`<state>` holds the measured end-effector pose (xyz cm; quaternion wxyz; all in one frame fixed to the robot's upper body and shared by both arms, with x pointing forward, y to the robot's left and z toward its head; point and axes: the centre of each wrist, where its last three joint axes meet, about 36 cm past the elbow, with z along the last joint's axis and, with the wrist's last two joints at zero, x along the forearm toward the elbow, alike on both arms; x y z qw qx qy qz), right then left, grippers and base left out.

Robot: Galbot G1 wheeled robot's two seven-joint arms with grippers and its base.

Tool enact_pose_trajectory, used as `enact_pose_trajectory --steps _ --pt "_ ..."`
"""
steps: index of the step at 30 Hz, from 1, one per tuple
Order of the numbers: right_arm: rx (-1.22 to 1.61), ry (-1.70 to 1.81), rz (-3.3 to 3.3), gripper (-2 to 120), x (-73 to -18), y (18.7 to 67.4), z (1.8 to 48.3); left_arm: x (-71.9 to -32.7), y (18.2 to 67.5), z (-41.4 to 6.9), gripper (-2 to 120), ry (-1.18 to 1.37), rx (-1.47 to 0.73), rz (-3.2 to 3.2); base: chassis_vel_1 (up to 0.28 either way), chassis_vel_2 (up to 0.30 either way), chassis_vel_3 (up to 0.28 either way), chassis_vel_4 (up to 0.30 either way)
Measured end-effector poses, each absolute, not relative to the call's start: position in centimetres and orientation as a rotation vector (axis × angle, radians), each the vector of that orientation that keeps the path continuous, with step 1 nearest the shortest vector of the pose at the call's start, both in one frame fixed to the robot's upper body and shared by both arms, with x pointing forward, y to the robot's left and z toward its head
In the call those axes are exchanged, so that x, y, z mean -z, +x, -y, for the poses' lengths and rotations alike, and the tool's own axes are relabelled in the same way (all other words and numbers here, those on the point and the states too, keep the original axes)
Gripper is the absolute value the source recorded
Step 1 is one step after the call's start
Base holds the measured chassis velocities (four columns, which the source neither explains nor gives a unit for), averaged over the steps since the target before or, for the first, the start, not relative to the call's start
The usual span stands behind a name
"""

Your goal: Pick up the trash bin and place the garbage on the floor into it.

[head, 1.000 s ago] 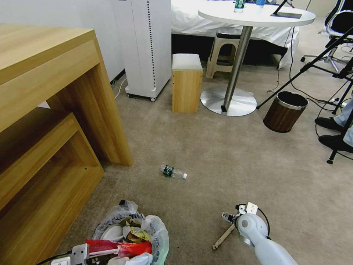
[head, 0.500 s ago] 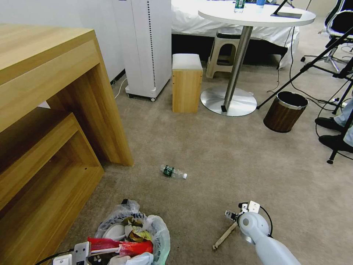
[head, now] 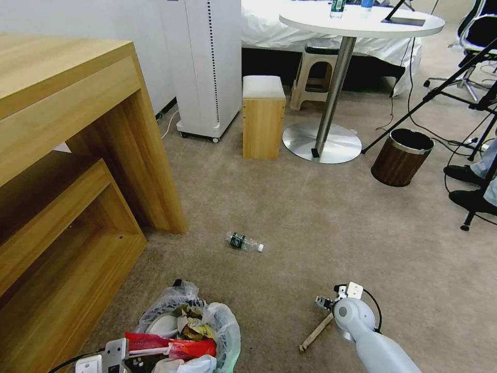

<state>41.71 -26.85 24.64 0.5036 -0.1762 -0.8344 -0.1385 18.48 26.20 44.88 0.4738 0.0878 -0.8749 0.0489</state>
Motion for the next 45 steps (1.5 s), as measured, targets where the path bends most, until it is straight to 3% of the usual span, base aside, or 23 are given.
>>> enact_pose_trajectory --steps 14,17,20,24,40,45 --pt "0.281 -0.471 2.035 100 -23.7 41.4 28.2 -44.8 18.2 -25.9 0 0.211 -0.117 2.138 0.0 0.0 0.0 0.0" --pt "0.274 -0.478 2.042 93 -23.5 41.3 28.3 -44.8 18.2 -25.8 0 0.21 -0.116 2.14 0.0 0.0 0.0 0.0" --pt "0.265 -0.477 2.052 77 -23.5 41.1 28.3 -44.8 18.2 -25.6 0 0.206 -0.121 2.141 0.0 0.0 0.0 0.0" --pt "0.262 -0.475 2.06 67 -23.6 41.1 28.5 -44.7 18.2 -25.6 0 0.206 -0.122 2.14 0.0 0.0 0.0 0.0" --pt "0.228 -0.477 2.096 4 -23.1 40.5 28.8 -44.4 18.0 -24.9 0 0.195 -0.12 2.146 0.0 0.0 0.0 0.0" --pt "0.228 -0.481 2.102 0 -23.1 40.6 28.9 -44.3 18.0 -25.0 0 0.197 -0.12 2.147 0.0 0.0 0.0 0.0"
